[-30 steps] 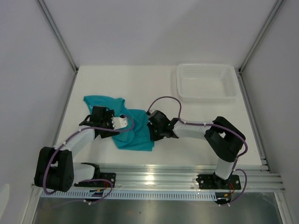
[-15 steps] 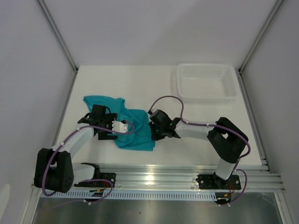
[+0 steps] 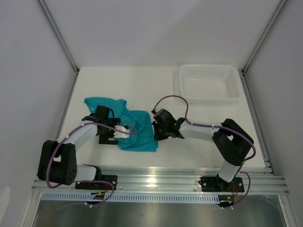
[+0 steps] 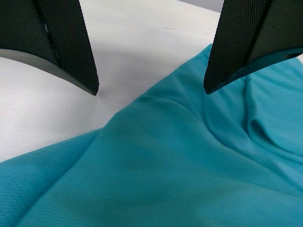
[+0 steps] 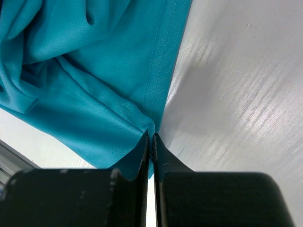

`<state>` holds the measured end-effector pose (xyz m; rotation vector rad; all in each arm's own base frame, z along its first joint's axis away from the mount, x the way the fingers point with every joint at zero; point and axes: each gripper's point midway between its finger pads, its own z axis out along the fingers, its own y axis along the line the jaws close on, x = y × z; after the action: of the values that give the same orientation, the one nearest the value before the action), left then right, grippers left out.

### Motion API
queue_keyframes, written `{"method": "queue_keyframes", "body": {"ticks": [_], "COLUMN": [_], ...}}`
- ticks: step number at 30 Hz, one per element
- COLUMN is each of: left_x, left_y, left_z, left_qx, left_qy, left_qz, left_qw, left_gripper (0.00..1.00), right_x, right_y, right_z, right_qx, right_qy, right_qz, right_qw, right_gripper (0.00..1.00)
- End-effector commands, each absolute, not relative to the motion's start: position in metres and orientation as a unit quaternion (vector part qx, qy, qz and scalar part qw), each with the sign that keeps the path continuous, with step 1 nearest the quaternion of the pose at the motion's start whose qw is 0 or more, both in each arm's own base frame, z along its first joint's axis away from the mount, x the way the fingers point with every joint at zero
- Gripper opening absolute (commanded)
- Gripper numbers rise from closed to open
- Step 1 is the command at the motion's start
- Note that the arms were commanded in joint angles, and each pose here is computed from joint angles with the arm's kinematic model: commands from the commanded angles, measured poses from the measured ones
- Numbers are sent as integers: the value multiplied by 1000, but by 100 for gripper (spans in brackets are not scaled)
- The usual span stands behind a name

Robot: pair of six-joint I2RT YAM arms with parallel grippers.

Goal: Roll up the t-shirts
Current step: Flatten the tshirt

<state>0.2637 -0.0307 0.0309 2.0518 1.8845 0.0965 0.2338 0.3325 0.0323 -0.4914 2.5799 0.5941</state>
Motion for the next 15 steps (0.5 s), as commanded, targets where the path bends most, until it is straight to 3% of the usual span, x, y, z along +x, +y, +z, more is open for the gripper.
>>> {"method": "queue_keyframes", "body": {"ticks": [1,7,15], "left_x": [259,277,284], "left_y": [-40,-40,-44], "left_z": [27,14,10], "left_qx": [739,718,698], "left_qy": [647,667,684], "left_qz": [15,35,25], "left_qw": [185,194,209], "left_gripper": [95,84,45], "right_x": [237,239,240], "right_y": [333,333,326], "right_z": [49,51,56], "right_qx": [-171,-165,-153], "right_qy": [929,928,929], "right_qz": [226,228,227], "right_qw": [239,244,250], "right_gripper": [3,1,0]}}
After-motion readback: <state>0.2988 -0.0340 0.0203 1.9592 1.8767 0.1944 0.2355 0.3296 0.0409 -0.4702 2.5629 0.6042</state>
